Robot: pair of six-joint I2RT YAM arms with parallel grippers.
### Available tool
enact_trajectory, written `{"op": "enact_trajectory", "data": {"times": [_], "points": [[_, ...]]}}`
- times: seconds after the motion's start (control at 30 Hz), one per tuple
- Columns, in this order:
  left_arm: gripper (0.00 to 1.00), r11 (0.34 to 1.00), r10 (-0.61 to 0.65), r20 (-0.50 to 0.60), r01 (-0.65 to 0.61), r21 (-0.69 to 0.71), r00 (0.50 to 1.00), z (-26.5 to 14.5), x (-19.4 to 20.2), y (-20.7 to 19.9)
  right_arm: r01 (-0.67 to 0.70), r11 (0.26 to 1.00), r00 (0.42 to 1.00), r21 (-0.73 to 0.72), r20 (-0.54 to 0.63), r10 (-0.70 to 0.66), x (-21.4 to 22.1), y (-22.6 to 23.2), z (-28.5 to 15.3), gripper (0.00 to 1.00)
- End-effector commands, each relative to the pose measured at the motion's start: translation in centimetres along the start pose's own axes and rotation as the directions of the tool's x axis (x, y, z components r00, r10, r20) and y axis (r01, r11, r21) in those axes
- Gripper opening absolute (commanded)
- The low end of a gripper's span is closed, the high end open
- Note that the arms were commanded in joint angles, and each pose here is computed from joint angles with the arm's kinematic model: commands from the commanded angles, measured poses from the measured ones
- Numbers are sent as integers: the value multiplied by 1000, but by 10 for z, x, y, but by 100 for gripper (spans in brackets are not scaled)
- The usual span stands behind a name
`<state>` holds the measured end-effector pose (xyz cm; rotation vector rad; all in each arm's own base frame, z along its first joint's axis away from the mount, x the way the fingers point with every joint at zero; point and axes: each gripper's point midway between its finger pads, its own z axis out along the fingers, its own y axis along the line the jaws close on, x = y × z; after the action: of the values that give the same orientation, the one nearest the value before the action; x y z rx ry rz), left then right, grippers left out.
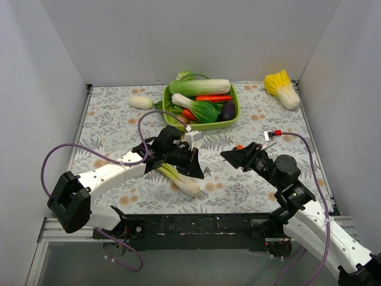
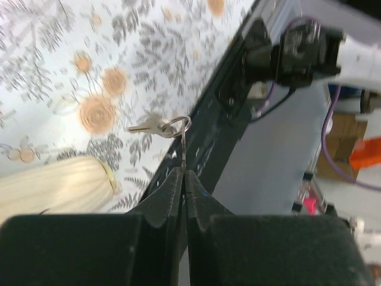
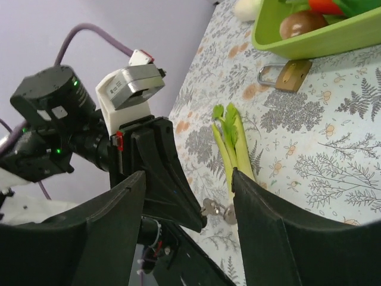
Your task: Unlock with the key
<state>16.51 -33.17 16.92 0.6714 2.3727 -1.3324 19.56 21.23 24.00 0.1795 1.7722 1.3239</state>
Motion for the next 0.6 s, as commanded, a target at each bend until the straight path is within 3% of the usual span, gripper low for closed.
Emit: {"op": "enact_trajectory", "data": {"times": [0.0, 0.13, 0.27, 0.4, 0.57], "points": [[0, 983, 132, -169, -107, 152, 977, -24, 36, -26, 282, 949, 945, -138, -134, -300, 14, 21, 0, 67], [0, 950, 223, -174, -173, 259, 959, -39, 41, -46, 308, 908, 873, -284, -295, -389, 46, 26, -3, 62], [0, 931, 236, -204, -162, 326, 950, -47, 47, -59, 209, 864, 805, -458, -421, -418, 77, 39, -18, 59], [0, 923, 237, -243, -141, 357, 940, -49, 54, -62, 115, 829, 768, -547, -480, -423, 99, 53, -29, 57], [0, 922, 249, -266, -144, 359, 931, -49, 58, -64, 97, 815, 751, -571, -496, -437, 109, 57, -31, 50]]}}
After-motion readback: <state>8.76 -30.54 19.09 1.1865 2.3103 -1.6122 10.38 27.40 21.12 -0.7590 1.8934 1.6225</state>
